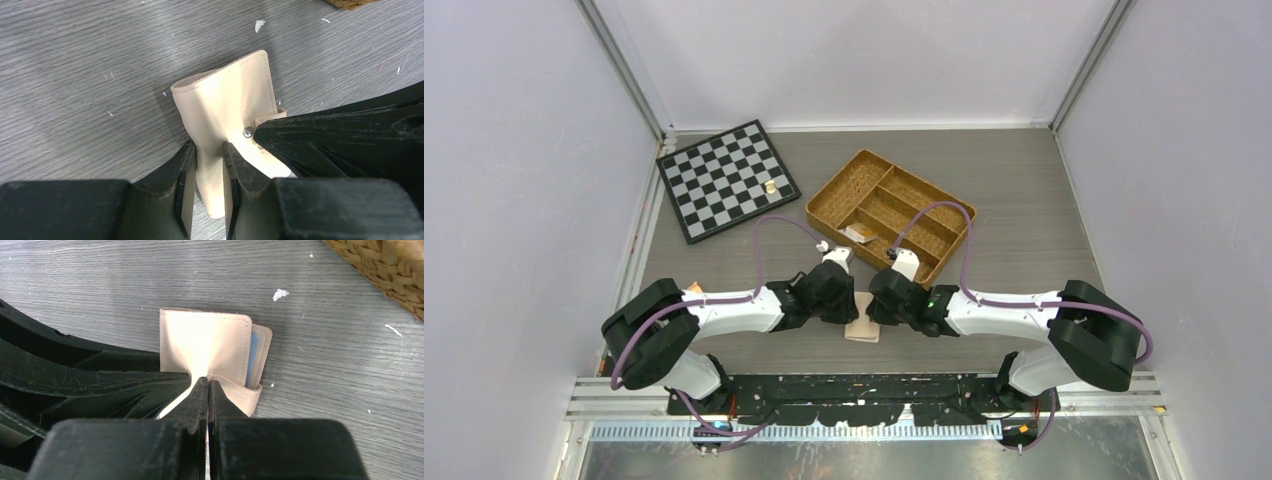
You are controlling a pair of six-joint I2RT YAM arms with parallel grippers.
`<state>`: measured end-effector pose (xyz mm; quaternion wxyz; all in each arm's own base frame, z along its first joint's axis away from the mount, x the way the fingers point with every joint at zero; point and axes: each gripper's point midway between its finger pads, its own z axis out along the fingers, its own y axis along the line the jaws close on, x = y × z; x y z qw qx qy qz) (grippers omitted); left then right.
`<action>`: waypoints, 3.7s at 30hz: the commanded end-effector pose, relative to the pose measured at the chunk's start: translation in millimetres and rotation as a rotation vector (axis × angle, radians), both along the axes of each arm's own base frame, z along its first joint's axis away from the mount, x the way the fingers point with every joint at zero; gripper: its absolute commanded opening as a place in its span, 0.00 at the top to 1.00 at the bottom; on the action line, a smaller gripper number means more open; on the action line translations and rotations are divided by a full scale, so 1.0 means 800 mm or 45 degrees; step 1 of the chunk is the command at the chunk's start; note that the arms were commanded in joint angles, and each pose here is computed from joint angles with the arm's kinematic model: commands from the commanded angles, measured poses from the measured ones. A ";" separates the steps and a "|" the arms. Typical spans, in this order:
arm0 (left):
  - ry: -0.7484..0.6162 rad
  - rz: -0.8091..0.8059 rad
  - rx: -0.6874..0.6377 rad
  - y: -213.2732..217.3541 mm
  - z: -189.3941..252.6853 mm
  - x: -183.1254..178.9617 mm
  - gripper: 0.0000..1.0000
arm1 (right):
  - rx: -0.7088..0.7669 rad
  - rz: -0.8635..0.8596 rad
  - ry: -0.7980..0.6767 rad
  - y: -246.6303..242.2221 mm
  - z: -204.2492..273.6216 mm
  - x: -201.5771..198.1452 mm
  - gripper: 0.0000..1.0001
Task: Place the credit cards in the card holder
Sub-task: Close the card holder at the center of the board.
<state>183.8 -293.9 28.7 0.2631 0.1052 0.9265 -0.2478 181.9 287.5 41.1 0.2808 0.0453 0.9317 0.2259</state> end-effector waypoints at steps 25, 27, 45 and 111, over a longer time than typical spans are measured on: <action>0.089 -0.035 0.104 0.020 -0.036 -0.026 0.81 | 0.024 0.019 0.066 0.011 -0.014 -0.009 0.99; 0.086 -0.030 0.106 0.021 -0.036 -0.026 0.81 | 0.017 -0.009 0.071 0.001 -0.016 -0.013 0.99; 0.096 0.005 0.117 0.025 -0.040 -0.025 0.82 | -0.007 -0.285 0.035 -0.059 -0.058 -0.034 0.99; 0.128 -0.024 0.081 0.016 -0.043 -0.031 0.83 | -0.352 -0.023 0.168 -0.010 0.002 -0.009 0.74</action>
